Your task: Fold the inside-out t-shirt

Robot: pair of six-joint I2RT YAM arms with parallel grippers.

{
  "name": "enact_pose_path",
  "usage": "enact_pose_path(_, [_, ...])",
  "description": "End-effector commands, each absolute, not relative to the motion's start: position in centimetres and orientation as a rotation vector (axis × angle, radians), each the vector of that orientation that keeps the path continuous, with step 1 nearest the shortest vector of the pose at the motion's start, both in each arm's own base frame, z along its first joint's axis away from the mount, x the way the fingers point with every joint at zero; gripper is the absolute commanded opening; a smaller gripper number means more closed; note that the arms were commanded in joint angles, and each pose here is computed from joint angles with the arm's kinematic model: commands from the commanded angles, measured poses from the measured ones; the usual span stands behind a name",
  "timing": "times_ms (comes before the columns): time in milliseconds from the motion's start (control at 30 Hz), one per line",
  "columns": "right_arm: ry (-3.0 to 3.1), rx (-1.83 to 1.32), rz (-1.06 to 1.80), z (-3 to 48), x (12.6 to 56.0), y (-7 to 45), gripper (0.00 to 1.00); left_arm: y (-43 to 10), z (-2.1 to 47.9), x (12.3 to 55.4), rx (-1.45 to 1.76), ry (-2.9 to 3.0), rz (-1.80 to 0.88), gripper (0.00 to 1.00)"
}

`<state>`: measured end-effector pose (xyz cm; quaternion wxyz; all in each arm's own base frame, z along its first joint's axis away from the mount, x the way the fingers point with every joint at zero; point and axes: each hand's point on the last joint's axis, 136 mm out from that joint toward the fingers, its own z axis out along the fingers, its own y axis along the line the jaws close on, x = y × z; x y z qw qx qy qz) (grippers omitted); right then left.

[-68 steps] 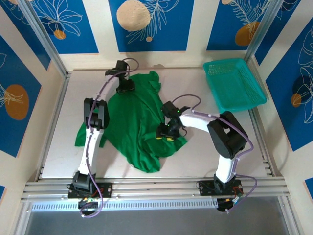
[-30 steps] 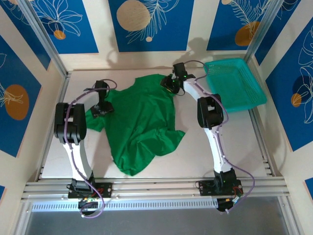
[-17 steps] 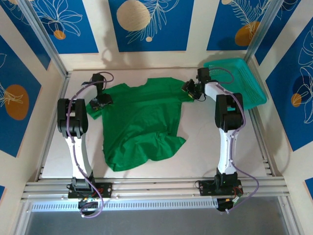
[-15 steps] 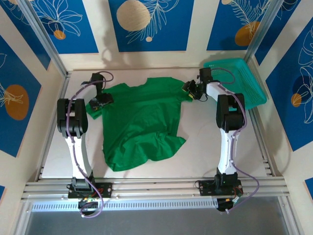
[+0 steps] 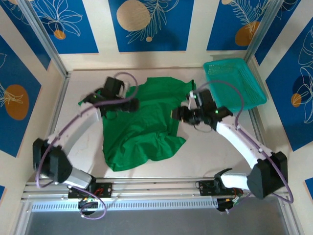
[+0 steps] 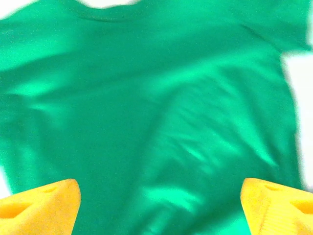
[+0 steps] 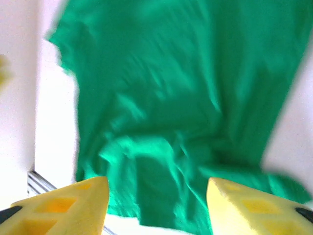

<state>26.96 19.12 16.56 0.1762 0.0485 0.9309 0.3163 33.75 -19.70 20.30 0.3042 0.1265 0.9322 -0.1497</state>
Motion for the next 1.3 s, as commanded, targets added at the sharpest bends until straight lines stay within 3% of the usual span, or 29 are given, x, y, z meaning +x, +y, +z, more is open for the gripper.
enact_pose_path(0, [2.878, 0.535, 0.786, 9.4, 21.1, 16.1, 0.5, -21.2, 14.3, 27.9, 0.528, 2.584, -0.4, 0.85])
enact_pose_path(200, [2.857, 0.75, 0.927, 6.1, 18.2, 18.8, 0.44, -22.6, 11.3, 22.4, 0.73, 2.529, -0.401, 0.79])
enact_pose_path(467, [2.802, 0.839, 0.865, 5.2, 20.1, 19.1, 0.43, -24.5, 9.1, 19.8, 0.865, 2.529, -0.376, 0.69])
enact_pose_path(667, [2.826, 0.824, 0.857, 4.2, 20.7, 19.9, 0.41, -24.8, 8.2, 19.1, 0.912, 2.506, -0.32, 0.66])
enact_pose_path(833, [2.802, 0.736, 0.73, 4.8, 22.6, 16.8, 0.41, -25.6, 8.8, 18.7, 0.941, 2.483, -0.328, 0.64])
enact_pose_path(1267, [2.792, 0.708, 0.809, 3.3, 23.3, 16.0, 0.4, -27.5, 8.8, 18.6, 0.982, 2.433, -0.354, 0.64])
